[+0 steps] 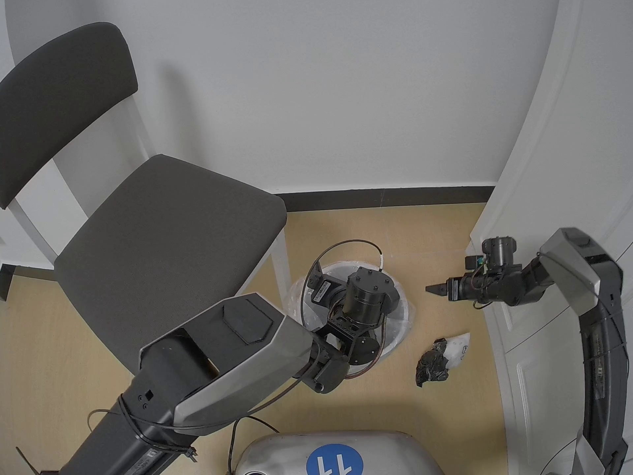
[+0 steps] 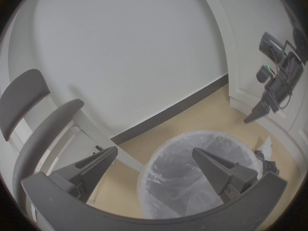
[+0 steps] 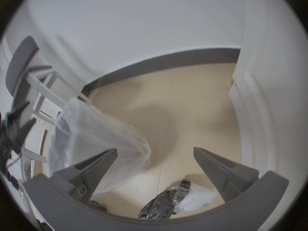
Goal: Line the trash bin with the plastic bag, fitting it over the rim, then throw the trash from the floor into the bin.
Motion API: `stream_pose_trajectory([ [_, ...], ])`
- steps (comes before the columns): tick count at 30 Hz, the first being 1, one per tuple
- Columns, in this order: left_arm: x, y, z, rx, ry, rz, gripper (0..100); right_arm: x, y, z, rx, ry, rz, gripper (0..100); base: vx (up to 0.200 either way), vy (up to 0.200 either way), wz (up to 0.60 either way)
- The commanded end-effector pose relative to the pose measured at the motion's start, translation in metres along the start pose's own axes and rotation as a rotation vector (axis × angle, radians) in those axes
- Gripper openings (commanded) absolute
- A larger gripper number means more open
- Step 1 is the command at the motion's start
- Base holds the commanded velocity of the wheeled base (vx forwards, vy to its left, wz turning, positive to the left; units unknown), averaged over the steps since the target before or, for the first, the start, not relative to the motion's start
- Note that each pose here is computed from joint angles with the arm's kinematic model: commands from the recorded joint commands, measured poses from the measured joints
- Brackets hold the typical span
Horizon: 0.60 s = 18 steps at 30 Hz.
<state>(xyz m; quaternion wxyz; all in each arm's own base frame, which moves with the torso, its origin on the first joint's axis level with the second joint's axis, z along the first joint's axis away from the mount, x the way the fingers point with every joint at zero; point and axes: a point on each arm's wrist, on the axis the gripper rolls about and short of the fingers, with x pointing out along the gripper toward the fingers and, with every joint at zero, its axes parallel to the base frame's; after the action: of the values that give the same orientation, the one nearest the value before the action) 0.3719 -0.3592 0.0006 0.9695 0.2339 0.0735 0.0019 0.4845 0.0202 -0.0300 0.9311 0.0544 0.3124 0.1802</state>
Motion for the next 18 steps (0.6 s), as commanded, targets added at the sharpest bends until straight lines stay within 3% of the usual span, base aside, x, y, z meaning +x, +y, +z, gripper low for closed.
stream_pose_trajectory([
  [1, -0.047, 0.032, 0.048, -0.067, -0.041, -0.045, 100, -0.090, 0.018, 0.059, 0.037, -0.098, 0.015, 100, 0.000, 0.000, 0.00],
  [3, -0.049, 0.033, 0.049, -0.070, -0.043, -0.047, 100, -0.092, 0.018, 0.059, 0.039, -0.095, 0.015, 100, 0.000, 0.000, 0.00],
  [4, -0.070, 0.049, 0.059, -0.094, -0.045, -0.070, 100, -0.131, 0.039, 0.075, 0.051, -0.073, 0.016, 100, 0.000, 0.000, 0.00],
  [8, -0.097, 0.071, 0.071, -0.133, -0.064, -0.132, 100, -0.166, 0.064, 0.076, 0.055, -0.028, -0.011, 100, 0.000, 0.000, 0.00],
  [11, -0.132, 0.109, 0.079, -0.173, -0.093, -0.256, 100, -0.187, 0.093, 0.059, 0.056, -0.006, -0.126, 100, 0.000, 0.000, 0.00],
  [16, -0.160, 0.155, 0.071, -0.221, -0.102, -0.346, 100, -0.202, 0.106, 0.038, 0.053, -0.040, -0.264, 100, 0.000, 0.000, 0.00],
  [18, -0.173, 0.185, 0.065, -0.290, -0.106, -0.374, 100, -0.212, 0.114, 0.022, 0.035, -0.065, -0.317, 100, 0.000, 0.000, 0.00],
])
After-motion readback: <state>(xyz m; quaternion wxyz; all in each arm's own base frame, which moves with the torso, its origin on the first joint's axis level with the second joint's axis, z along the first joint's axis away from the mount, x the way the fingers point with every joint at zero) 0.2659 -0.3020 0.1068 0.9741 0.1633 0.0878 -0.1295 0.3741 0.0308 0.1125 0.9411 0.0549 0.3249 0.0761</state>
